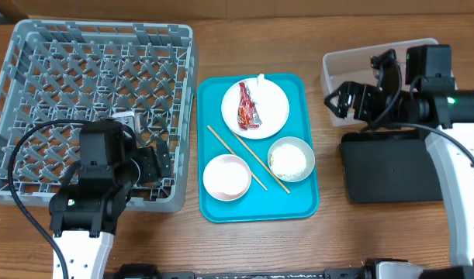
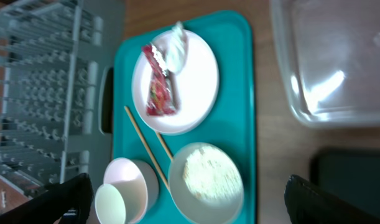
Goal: Sort waste into correct bins and load items into the dishwasher
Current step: 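Reach the right gripper to the red wrapper on the white plate and grasp it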
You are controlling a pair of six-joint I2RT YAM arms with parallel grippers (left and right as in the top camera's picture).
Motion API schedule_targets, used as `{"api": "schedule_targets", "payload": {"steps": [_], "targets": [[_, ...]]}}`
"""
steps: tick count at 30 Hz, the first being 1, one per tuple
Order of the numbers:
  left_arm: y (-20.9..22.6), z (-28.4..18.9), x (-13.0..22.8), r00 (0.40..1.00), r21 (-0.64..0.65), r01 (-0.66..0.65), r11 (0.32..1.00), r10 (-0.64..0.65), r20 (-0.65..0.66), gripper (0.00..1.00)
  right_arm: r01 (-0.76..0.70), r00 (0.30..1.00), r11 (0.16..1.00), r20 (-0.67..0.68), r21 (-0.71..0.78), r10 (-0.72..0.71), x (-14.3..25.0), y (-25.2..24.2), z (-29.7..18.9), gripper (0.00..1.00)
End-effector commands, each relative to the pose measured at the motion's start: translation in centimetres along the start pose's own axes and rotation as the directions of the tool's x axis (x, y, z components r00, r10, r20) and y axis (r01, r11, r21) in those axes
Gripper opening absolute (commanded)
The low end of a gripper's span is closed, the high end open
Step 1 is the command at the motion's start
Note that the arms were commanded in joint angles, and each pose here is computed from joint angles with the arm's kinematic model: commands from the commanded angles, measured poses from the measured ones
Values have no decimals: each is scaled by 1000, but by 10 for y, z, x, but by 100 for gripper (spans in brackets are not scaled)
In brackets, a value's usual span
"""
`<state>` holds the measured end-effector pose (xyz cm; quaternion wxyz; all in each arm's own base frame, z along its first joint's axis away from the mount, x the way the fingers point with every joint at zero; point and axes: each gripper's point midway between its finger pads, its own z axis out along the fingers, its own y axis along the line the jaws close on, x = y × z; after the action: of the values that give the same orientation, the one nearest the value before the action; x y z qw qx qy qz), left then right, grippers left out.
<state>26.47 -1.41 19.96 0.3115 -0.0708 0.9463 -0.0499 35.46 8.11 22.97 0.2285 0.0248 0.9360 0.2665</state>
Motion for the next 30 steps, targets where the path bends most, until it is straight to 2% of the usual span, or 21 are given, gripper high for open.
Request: {"api": "schedule_targets", "payload": {"steps": [1,7,10,13,18,25,30], "targets": [[-11,-6,-8,1000,49,15,999,-15,15,100,115,993,989,41,-94,-112,-12,39,5,100],[-11,-6,-10,1000,52,14,999,-15,26,100,264,958,963,103,59,-269,-20,73,44,100],[-11,-6,-10,1000,52,14,999,-15,26,100,314,944,947,87,60,-319,-13,93,74,99],[-11,-6,-10,1000,52,14,999,-15,25,100,344,937,938,42,35,-346,-1,105,107,87],[-11,-6,-10,1000,52,14,999,-15,26,100,280,959,958,-59,53,-277,18,90,162,71],[-11,-6,-10,1000,52,14,999,-15,26,100,211,973,973,-120,95,-199,31,65,215,64],[-11,-3,-10,1000,50,15,999,-16,18,100,189,975,973,-140,131,-170,39,49,245,55]]}}
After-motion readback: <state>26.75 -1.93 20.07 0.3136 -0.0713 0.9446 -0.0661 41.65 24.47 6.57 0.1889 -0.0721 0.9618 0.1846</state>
